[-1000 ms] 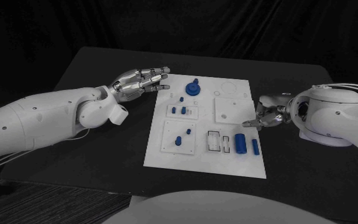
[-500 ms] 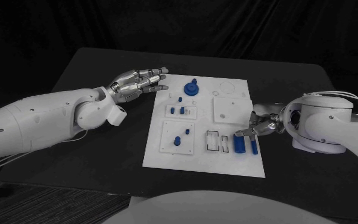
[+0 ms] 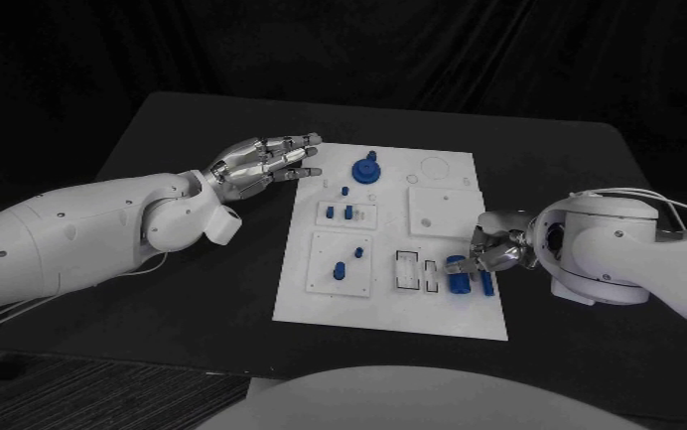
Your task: Assemble the parts on the task board
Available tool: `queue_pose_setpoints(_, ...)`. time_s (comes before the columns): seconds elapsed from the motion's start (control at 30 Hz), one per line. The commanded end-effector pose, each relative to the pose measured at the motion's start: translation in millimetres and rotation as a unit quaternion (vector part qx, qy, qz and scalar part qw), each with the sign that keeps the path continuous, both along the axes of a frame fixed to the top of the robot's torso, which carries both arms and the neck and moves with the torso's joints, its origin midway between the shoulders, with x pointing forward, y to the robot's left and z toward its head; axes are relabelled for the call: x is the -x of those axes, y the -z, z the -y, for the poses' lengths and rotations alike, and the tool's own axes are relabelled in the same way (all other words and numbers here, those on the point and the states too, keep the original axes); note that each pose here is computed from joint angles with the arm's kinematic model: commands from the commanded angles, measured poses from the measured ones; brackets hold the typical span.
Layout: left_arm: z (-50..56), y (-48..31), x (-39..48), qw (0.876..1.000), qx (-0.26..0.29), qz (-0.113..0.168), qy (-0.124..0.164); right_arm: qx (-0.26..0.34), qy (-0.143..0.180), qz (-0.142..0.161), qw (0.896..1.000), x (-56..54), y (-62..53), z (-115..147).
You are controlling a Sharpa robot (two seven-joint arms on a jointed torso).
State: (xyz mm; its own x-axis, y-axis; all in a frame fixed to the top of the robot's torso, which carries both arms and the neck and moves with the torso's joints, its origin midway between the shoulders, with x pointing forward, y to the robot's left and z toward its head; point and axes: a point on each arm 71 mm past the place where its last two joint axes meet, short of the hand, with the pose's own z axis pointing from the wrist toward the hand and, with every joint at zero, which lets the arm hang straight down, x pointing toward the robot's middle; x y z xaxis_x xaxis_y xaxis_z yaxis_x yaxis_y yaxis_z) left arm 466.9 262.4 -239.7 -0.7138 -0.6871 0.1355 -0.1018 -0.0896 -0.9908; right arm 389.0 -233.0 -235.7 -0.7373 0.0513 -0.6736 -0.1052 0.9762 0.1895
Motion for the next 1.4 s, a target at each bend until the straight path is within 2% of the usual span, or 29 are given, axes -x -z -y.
queue_pose_setpoints(0.03,1.0,0.6,1.3,1.0,0.009,-0.002,0.005,0.005,0.016,-0.003,1.0,0.1,4.4,1)
queue_pose_setpoints(0.47,1.5,3.4,2.6,1.0,0.007,-0.007,0.007,0.015,0.02,-0.012,1.0,-1.4,18.9,-5)
queue_pose_setpoints(0.77,0.9,4.2,3.2,1.0,0.006,-0.009,0.007,0.0,0.027,-0.006,1.0,-0.8,20.2,-11)
queue_pose_setpoints(0.9,0.5,4.5,3.5,1.0,0.006,-0.01,0.007,-0.04,0.054,-0.016,0.998,0.8,19.7,-13)
queue_pose_setpoints(1.1,0.3,4.7,3.9,1.0,0.006,-0.01,0.007,-0.11,0.107,-0.034,0.988,4.4,16.0,-13)
queue_pose_setpoints(1.17,0.1,4.7,4.0,1.0,0.006,-0.01,0.007,-0.132,0.124,-0.043,0.982,5.3,11.5,-14)
queue_pose_setpoints(1.4,-0.3,4.8,4.1,1.0,0.006,-0.01,0.006,-0.174,0.151,-0.068,0.971,5.9,-1.9,-18)
